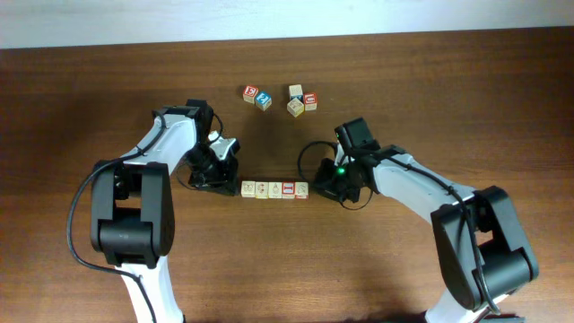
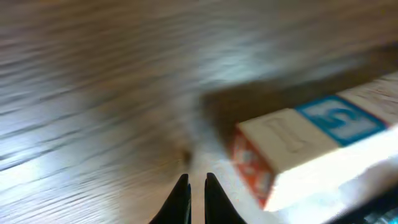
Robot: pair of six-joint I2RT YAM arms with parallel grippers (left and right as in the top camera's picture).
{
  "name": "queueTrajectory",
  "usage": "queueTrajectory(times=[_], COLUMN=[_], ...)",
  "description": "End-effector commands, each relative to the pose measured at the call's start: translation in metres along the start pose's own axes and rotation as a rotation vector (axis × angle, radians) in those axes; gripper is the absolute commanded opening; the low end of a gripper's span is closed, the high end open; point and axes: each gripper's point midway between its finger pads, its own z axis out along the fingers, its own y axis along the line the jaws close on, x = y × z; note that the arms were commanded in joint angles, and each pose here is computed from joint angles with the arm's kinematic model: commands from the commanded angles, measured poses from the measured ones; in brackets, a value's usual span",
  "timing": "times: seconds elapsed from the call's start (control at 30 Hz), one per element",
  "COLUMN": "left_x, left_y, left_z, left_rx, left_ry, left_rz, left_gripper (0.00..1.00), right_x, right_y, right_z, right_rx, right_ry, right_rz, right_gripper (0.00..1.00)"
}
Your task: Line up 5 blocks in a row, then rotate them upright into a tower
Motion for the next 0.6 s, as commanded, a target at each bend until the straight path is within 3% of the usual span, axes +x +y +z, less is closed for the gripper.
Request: queueTrajectory(times=[0.0,0.27,0.33,0.47,0.57], left_x=[-0.001,-0.013,-0.011,-0.007,-0.012], left_y=[0.025,0.026,0.036,0.035,0.027], left_z=[0.001,-0.008,-0.015,-0.026,-0.069], left_rx=[-0.139,-0.157,-0.229,-0.245,-0.288], left_ry=[-0.005,-0.046,-0.043,-0.019,-0.055], left_rz=[-0.067,-0.068,-0.144,-0.158,-0.151], left_gripper=[0.09,0.01,0.0,0.0,0.0], right_x=[-0.003,-0.002,-0.002,-0.001,-0.003], right_y=[-0.01,-0.01,-0.008,-0.008,-0.001], right_z=[-0.004,-0.007,-0.009,-0.01,-0.013], right_rx=[-0.02,-0.043,-0.044,-0.042,-0.063], right_ry=[0.027,0.047,0.05,0.056,0.057], right_rz=[-0.005,-0.068,-0.103,-0.113,-0.147], right_gripper=[0.27,0.33,0.33,0.28,0.24])
